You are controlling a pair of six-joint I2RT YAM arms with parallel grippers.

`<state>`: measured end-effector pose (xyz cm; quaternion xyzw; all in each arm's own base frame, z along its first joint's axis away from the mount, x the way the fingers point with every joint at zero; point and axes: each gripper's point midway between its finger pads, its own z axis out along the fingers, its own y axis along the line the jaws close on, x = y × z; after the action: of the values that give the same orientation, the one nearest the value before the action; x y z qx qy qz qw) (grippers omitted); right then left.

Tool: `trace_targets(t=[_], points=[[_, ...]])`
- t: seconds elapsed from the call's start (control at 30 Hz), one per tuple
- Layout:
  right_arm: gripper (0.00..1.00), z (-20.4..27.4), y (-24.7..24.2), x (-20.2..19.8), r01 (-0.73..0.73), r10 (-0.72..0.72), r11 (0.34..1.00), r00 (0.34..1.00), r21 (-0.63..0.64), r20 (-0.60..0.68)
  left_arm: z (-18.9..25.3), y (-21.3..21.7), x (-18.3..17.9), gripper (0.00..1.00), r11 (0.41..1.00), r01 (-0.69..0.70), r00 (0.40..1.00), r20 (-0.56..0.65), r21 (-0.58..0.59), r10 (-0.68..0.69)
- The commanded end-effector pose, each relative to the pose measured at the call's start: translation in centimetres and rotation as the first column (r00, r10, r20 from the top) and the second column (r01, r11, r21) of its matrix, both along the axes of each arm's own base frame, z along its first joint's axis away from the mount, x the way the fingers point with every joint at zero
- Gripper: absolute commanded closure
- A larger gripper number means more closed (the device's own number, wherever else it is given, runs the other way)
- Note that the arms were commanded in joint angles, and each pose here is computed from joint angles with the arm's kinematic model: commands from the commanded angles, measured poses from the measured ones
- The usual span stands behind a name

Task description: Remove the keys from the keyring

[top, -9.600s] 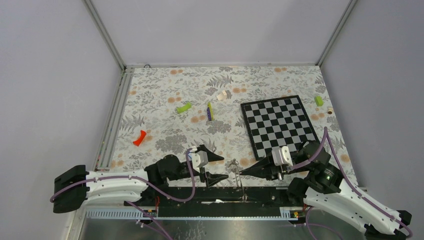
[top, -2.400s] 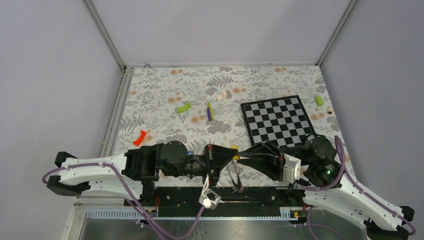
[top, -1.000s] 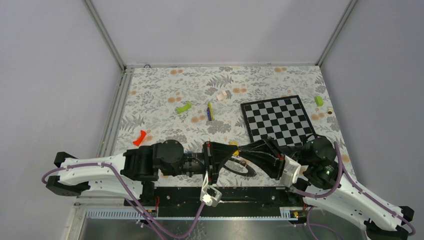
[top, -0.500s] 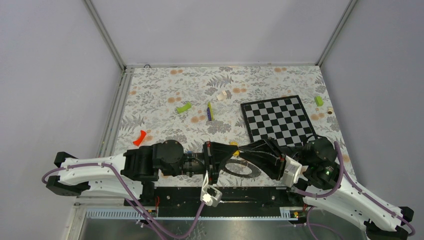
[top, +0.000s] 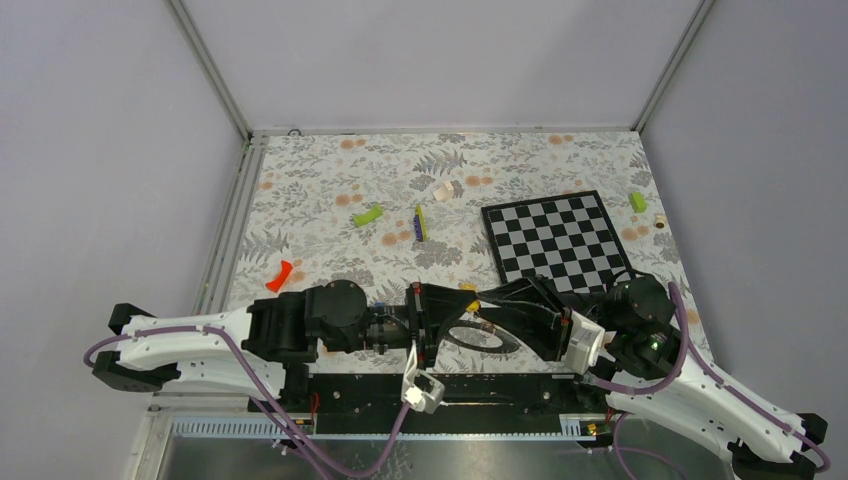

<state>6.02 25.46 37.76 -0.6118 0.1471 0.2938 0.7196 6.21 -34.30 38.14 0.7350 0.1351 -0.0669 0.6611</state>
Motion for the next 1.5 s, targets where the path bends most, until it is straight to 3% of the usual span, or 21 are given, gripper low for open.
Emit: trace_targets(t=[0.0, 0.5, 0.9, 1.03, 1.1, 1.2, 1.33, 1.47], points=[[0.63, 0.67, -0.12, -0.62, -0.030, 0.029, 0.999, 1.000, 0.028, 0.009, 2.92, -0.30, 0.17, 0.99, 0.993, -0.013, 1.000, -0.010, -0.120, 0.012], [0.65, 1.12, -0.56, -0.58, -0.012, 0.010, 0.999, 1.000, 0.053, 0.021, 2.26, -0.54, 0.41, 0.99, 0.994, -0.028, 0.999, -0.023, -0.105, 0.026], [1.00, 0.71, -0.43, -0.66, -0.019, 0.019, 0.999, 1.000, 0.034, 0.017, 2.23, -0.40, 0.60, 0.99, 0.993, -0.041, 0.999, -0.035, -0.110, 0.037], [1.00, 0.58, -0.33, -0.64, -0.023, 0.022, 0.999, 1.000, 0.027, 0.014, 2.20, -0.42, 0.57, 0.99, 0.993, -0.039, 0.999, -0.038, -0.111, 0.035], [0.83, 0.67, -0.32, -0.60, -0.021, 0.020, 0.999, 1.000, 0.030, 0.014, 2.36, -0.42, 0.49, 0.99, 0.993, -0.035, 0.999, -0.038, -0.115, 0.031], [0.78, 0.68, -0.24, -0.50, -0.018, 0.017, 0.999, 1.000, 0.030, 0.016, 2.51, -0.45, 0.42, 0.99, 0.993, -0.030, 0.999, -0.036, -0.117, 0.026], [1.00, 0.66, -0.13, -0.49, -0.020, 0.020, 1.000, 0.999, 0.015, 0.025, 2.47, -0.69, 0.25, 0.99, 0.993, -0.020, 0.999, -0.038, -0.113, 0.016], [1.00, 0.62, -0.28, -0.13, 0.006, -0.006, 1.000, 0.999, 0.013, 0.032, 2.32, -0.80, 0.10, 0.95, 0.994, -0.012, 0.999, -0.044, -0.112, 0.007]])
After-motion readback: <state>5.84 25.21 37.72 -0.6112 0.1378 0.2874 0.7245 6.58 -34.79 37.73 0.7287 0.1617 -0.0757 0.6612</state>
